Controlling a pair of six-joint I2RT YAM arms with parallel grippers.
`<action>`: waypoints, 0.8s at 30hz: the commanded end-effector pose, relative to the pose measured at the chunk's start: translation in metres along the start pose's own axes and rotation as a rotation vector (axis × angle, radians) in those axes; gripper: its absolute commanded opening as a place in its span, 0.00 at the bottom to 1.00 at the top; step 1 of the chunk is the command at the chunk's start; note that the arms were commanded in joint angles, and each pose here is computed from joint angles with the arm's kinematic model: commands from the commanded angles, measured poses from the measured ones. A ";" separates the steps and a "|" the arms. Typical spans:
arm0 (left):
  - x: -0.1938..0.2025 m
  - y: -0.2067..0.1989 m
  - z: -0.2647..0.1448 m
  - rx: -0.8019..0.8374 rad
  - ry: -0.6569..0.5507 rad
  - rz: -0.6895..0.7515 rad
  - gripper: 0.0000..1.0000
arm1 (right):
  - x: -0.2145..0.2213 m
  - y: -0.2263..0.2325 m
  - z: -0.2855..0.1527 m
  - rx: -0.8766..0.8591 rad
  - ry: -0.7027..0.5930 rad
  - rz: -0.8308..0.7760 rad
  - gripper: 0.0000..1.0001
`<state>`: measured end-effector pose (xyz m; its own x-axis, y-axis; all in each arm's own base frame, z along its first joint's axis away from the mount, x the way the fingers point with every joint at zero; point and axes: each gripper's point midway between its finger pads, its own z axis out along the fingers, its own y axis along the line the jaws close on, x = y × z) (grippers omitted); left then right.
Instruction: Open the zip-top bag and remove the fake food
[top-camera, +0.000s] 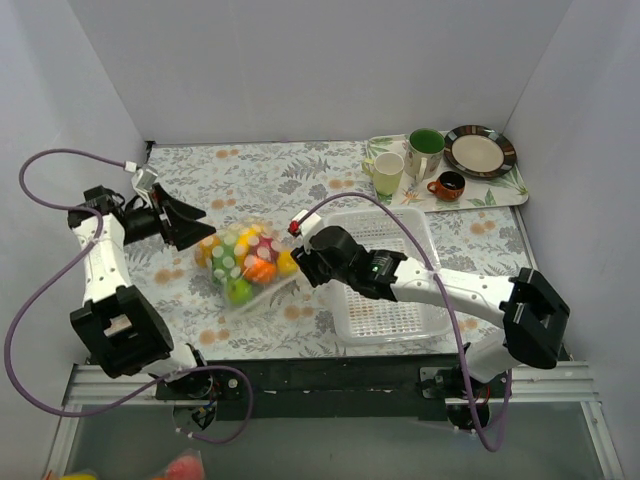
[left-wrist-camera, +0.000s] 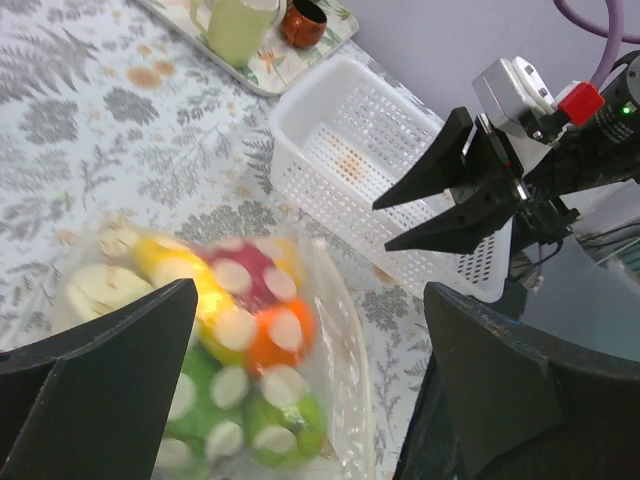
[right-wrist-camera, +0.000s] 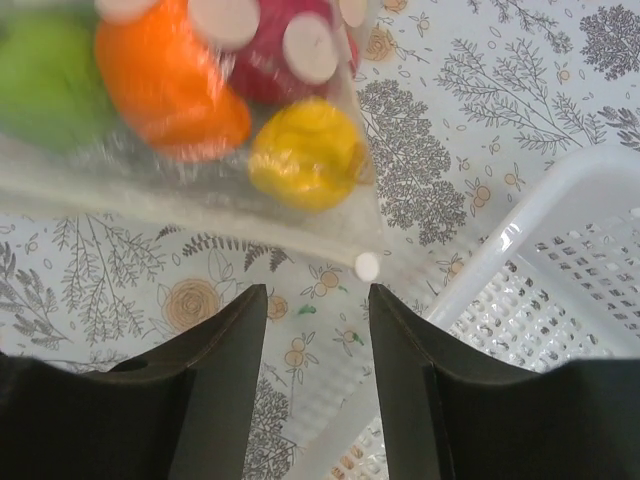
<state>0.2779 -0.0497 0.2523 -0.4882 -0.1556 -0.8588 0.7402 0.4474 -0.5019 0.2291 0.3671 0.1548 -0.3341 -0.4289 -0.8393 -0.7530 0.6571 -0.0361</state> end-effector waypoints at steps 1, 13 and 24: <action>-0.047 -0.050 -0.003 0.050 -0.080 0.099 0.98 | -0.033 0.008 -0.030 -0.028 -0.097 0.058 0.54; 0.017 0.045 0.001 -0.176 0.012 0.062 0.98 | 0.001 0.057 -0.044 -0.260 -0.007 0.032 0.34; 0.046 0.093 0.030 -0.179 0.144 0.019 0.98 | 0.061 0.116 -0.045 -0.481 0.073 -0.077 0.58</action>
<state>0.3244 -0.0387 0.1639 -0.6001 -0.1161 -0.7915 0.6179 0.5610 -0.5508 0.1045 0.3650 0.1177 -0.3444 -0.5394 -0.7684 -0.9220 0.3488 0.1684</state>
